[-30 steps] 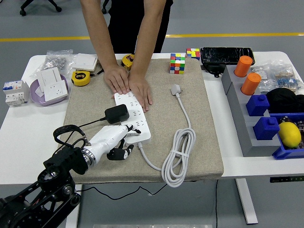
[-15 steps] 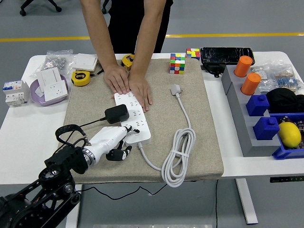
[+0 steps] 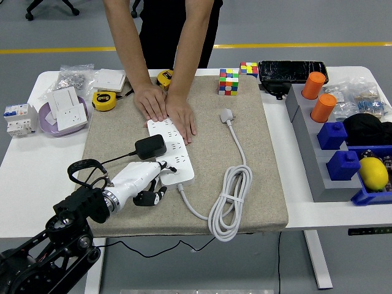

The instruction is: Pick up the plug,place it near the board,insert it into the board,press the button

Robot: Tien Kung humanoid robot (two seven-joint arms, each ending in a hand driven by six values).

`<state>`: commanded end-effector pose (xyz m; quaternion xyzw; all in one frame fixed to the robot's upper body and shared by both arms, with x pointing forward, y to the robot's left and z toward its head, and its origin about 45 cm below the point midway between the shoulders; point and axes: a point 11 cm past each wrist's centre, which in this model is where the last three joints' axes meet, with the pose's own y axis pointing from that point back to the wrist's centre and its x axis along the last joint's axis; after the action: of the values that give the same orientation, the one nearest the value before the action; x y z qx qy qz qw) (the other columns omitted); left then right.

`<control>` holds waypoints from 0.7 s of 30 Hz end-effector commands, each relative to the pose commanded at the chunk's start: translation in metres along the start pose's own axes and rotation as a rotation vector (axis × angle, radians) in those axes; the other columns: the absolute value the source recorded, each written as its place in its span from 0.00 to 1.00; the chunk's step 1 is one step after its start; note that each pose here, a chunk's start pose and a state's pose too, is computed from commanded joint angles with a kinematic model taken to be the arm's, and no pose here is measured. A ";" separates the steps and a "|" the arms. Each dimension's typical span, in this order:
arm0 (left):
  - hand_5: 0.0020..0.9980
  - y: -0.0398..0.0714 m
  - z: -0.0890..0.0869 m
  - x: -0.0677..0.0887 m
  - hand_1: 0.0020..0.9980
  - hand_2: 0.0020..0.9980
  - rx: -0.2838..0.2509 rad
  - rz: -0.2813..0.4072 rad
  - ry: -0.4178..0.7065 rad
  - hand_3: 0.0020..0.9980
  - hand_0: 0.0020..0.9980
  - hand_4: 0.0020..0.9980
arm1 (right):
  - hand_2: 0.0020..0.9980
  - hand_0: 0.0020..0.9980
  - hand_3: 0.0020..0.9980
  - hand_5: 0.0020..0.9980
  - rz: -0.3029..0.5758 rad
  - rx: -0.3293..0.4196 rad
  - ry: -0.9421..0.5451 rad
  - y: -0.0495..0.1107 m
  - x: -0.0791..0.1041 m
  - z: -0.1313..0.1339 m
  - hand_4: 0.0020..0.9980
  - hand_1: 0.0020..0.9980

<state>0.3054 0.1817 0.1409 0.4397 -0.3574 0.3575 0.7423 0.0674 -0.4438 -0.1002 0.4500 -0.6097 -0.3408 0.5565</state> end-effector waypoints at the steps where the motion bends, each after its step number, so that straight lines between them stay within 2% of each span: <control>1: 0.00 0.000 0.000 0.000 0.01 0.15 -0.001 -0.001 0.000 0.77 0.15 0.51 | 0.72 0.80 0.76 0.94 0.000 -0.001 0.000 0.000 0.000 0.000 1.00 0.72; 11: 0.00 -0.001 0.004 -0.007 0.01 0.15 -0.002 -0.020 -0.009 0.76 0.15 0.51 | 0.72 0.80 0.76 0.94 0.000 0.000 -0.002 0.000 0.000 0.000 1.00 0.72; 21: 0.00 -0.003 0.003 -0.006 0.01 0.15 0.002 -0.016 -0.015 0.75 0.15 0.51 | 0.72 0.80 0.76 0.94 0.002 0.004 -0.005 0.000 0.001 -0.002 1.00 0.72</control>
<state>0.3045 0.1766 0.1357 0.4461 -0.3589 0.3486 0.7420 0.0696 -0.4444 -0.0996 0.4498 -0.6119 -0.3402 0.5545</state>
